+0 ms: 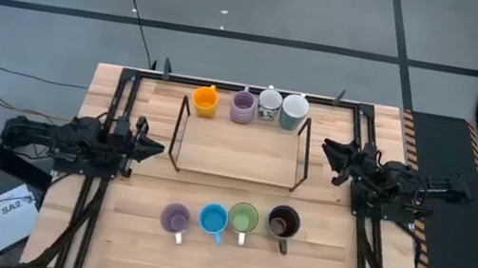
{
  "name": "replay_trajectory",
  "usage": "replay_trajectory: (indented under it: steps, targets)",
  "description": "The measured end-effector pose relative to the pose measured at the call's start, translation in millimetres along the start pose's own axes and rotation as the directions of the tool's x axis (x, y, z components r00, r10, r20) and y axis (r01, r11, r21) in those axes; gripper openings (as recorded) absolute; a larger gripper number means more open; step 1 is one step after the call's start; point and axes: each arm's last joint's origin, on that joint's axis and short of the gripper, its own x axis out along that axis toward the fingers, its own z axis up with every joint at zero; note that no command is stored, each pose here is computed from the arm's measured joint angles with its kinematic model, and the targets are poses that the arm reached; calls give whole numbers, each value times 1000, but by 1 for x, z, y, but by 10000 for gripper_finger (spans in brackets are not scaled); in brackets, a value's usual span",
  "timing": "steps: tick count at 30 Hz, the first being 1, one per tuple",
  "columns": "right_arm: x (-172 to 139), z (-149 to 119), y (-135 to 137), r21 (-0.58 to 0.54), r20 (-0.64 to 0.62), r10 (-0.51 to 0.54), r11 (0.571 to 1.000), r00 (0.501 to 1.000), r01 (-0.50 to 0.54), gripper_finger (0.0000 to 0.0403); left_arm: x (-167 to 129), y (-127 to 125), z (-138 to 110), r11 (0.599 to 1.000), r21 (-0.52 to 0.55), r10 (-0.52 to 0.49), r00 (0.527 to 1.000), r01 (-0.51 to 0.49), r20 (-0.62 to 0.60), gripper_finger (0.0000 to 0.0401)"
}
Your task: Place coffee mugs
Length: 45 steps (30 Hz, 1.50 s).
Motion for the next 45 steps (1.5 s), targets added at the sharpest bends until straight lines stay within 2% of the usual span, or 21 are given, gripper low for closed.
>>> replay_trajectory:
  steps: [45]
  targets:
    - [0,0,0,0,0,0,1000,1000,0,129,0,0,0,1000,0,0,1000,0,0,46]
